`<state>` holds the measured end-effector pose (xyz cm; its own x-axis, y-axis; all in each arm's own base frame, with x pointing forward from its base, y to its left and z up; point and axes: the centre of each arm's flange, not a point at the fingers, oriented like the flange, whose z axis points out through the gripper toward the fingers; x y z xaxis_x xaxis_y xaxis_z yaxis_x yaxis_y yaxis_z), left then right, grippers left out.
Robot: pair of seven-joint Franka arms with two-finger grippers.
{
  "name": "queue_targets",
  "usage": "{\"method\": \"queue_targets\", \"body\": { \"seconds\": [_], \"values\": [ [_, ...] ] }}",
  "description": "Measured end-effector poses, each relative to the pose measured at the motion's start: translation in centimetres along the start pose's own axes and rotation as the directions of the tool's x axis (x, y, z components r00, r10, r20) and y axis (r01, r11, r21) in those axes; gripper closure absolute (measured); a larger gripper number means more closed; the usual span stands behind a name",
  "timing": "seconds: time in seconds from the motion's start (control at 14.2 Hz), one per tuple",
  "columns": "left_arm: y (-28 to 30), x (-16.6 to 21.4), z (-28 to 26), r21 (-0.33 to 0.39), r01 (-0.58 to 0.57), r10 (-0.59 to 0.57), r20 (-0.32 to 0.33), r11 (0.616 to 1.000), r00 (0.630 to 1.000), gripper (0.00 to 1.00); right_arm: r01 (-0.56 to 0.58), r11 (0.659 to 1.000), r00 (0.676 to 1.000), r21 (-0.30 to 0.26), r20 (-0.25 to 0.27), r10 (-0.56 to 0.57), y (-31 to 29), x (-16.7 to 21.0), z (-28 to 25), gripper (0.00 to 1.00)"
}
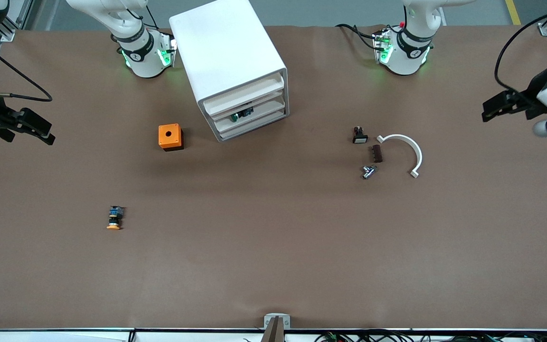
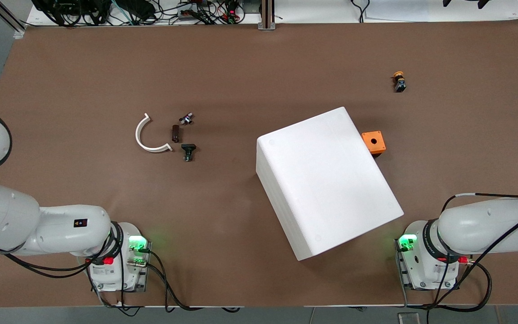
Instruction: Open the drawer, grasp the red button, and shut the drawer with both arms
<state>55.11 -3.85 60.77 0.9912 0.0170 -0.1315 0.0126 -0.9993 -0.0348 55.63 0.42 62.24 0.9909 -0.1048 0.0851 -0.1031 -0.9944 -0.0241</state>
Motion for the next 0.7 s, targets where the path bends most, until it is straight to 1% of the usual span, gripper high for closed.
{"method": "queue_targets", "body": {
  "seconds": [0.14, 0.42, 0.56, 0.7],
  "values": [
    [0.5, 1.5, 1.8, -0.003, 0.027, -0.027, 0.019, 1.0, 0.999, 0.0, 0.0, 1.0, 1.0, 0.0, 0.0, 0.0, 0.0, 0.0, 0.0, 0.0],
    [2.5, 4.6, 5.8, 0.006, 0.139, -0.139, 0.081, 0.99, 0.987, 0.0, 0.0, 1.0, 1.0, 0.0, 0.0, 0.0, 0.0, 0.0, 0.0, 0.0],
    [4.5, 6.0, 8.2, 0.027, 0.229, -0.231, 0.117, 0.973, 0.966, 0.0, -0.001, 1.0, 1.0, 0.0, 0.0, 0.001, 0.1, 0.0, 0.0, 0.0],
    [6.8, 7.2, 10.9, 0.062, 0.334, -0.339, 0.15, 0.941, 0.929, 0.0, -0.004, 1.0, 1.0, 0.0, 0.0, 0.004, 0.2, 0.0, 0.0, 0.0]
  ]
}}
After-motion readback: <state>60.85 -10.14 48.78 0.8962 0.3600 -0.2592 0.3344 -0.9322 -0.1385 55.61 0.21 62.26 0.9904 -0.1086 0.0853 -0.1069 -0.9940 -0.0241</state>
